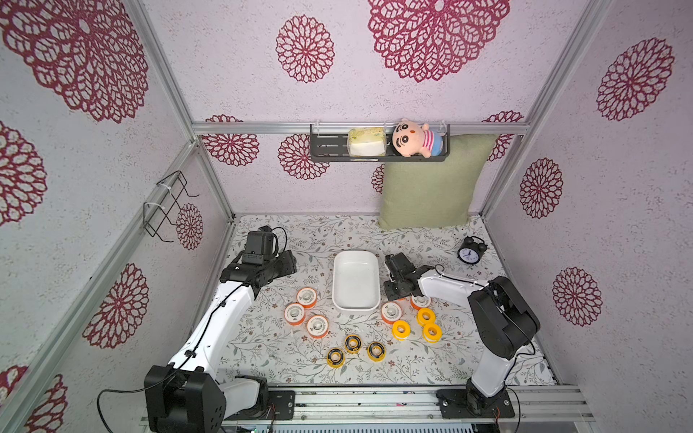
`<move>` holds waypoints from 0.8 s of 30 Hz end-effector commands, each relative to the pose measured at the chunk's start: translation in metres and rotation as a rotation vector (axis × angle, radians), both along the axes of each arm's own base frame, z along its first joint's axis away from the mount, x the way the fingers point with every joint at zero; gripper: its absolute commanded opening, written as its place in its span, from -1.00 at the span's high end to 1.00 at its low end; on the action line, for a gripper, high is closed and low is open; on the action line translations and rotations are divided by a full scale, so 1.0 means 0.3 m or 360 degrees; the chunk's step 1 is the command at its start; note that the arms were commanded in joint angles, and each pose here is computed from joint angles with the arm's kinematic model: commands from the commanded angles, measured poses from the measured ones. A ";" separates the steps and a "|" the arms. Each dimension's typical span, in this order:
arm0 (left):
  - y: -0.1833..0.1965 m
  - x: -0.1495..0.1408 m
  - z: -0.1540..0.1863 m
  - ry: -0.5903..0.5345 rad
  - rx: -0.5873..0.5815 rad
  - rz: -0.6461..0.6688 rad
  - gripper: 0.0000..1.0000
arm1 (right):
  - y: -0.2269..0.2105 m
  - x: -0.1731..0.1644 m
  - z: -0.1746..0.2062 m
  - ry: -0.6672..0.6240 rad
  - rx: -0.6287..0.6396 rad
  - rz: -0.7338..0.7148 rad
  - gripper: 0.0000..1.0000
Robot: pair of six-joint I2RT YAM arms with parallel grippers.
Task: Put the sealing tape into the storage box
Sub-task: Pick up the sealing tape at the center of the board.
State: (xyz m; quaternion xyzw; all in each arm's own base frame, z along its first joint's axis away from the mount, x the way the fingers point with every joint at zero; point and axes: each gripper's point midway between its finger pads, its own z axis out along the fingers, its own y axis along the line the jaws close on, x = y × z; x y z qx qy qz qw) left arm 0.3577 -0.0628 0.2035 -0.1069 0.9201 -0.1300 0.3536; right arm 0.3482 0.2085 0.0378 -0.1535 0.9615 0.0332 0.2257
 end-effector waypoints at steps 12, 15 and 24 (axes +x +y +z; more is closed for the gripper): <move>0.014 0.010 0.004 -0.0025 0.0030 0.0006 -0.19 | 0.066 0.111 0.385 -0.0353 0.0485 0.0020 0.57; 0.014 0.009 0.005 -0.0027 0.0028 0.0007 -0.19 | 0.113 0.119 0.441 -0.0368 0.0583 0.0092 0.57; 0.018 0.006 0.015 -0.0039 0.0035 0.0014 -0.20 | 0.242 0.129 0.535 -0.0381 0.0757 0.0294 0.54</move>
